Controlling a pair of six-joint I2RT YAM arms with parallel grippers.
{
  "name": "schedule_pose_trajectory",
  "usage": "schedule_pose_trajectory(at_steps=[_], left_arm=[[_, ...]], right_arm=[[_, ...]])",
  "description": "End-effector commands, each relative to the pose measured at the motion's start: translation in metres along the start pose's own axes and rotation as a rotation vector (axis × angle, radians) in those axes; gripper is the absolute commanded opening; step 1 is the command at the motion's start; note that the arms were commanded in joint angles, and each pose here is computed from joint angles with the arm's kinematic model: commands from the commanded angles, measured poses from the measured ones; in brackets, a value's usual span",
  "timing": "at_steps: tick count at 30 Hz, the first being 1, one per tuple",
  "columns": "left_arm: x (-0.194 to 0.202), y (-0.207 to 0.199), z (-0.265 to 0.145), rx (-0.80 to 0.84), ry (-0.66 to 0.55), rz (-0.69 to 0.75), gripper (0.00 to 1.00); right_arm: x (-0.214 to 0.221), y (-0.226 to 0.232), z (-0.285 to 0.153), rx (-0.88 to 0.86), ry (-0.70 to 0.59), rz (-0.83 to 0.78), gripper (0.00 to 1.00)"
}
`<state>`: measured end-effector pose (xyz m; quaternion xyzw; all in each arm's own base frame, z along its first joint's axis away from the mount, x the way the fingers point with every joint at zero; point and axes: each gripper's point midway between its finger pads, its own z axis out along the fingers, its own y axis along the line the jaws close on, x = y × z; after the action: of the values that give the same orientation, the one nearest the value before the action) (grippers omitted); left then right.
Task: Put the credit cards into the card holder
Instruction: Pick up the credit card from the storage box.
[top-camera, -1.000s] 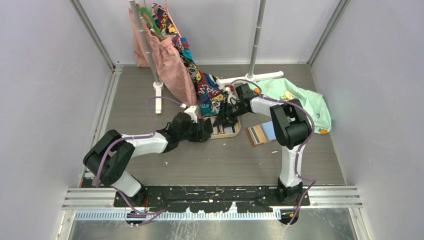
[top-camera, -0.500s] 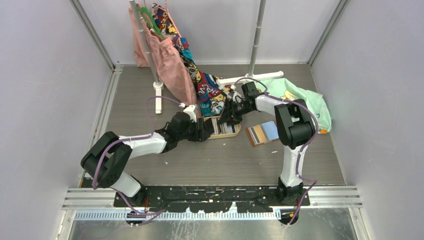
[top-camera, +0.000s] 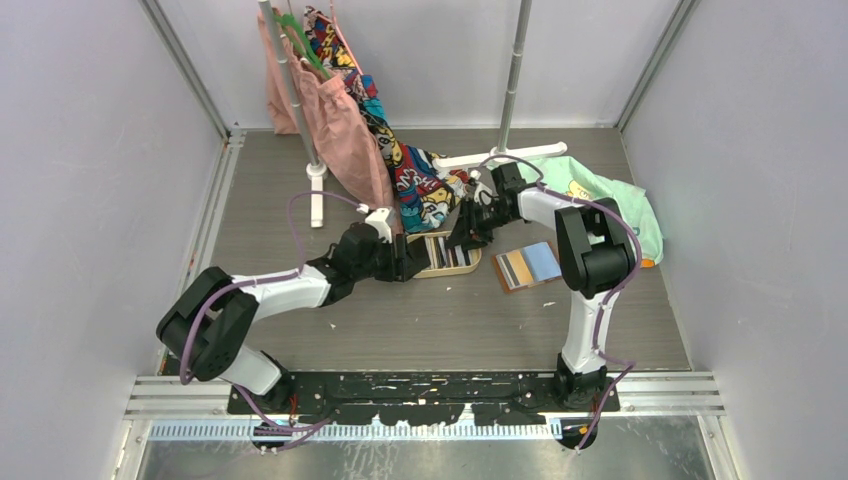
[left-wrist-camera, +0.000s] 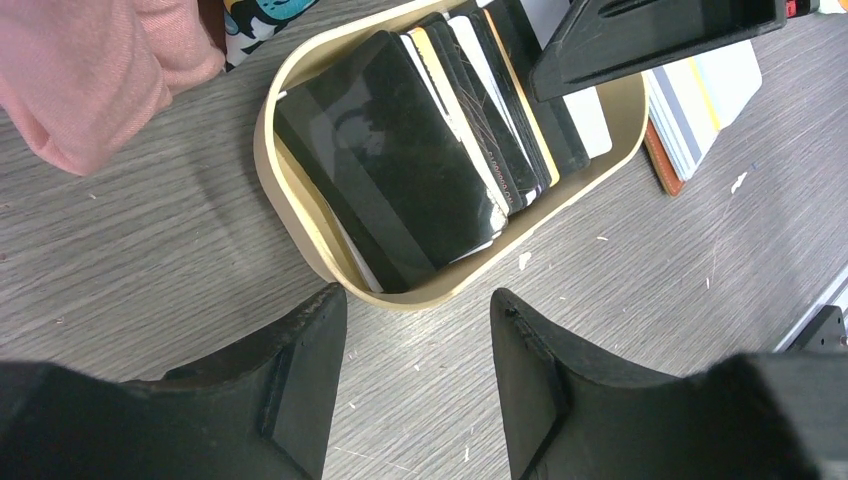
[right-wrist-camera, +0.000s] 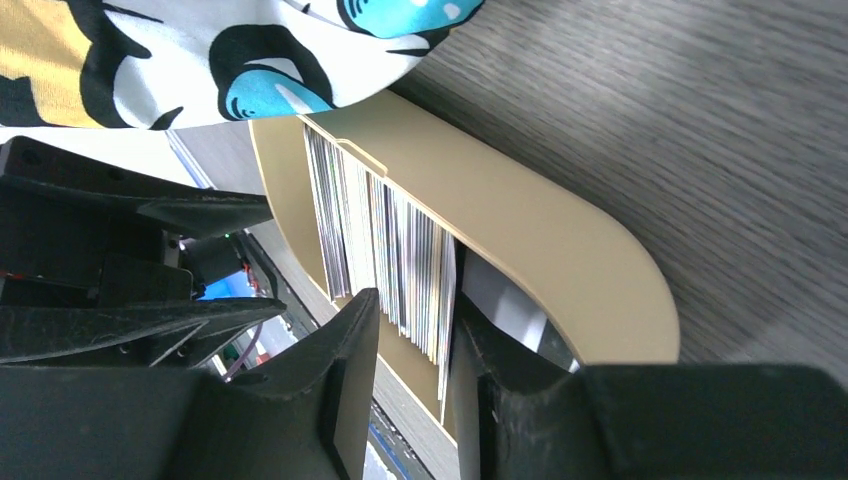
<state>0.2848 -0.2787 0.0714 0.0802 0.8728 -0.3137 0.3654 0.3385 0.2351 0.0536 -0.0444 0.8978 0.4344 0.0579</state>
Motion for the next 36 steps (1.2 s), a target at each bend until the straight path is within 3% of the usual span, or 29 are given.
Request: schedule_pose_trajectory(at_steps=[1,11,20,36], left_arm=[[-0.022,-0.010,-0.006,0.030,-0.069,0.021,0.55],[-0.022,-0.010,-0.008,0.030,-0.072,0.022,0.55],[-0.022,-0.010,-0.008,0.031,-0.072,0.022,0.55],[-0.023,-0.011,-0.009,0.035,-0.071,0.022,0.55]], right_arm=[[-0.018,0.020,-0.022,0.014,-0.070,-0.083,0.36],[-0.021,0.014,-0.030,0.074,-0.087,-0.107,0.38],[-0.022,0.014,-0.031,0.080,-0.090,-0.107,0.28],[-0.025,0.016,-0.038,0.079,-0.108,-0.114,0.22]])
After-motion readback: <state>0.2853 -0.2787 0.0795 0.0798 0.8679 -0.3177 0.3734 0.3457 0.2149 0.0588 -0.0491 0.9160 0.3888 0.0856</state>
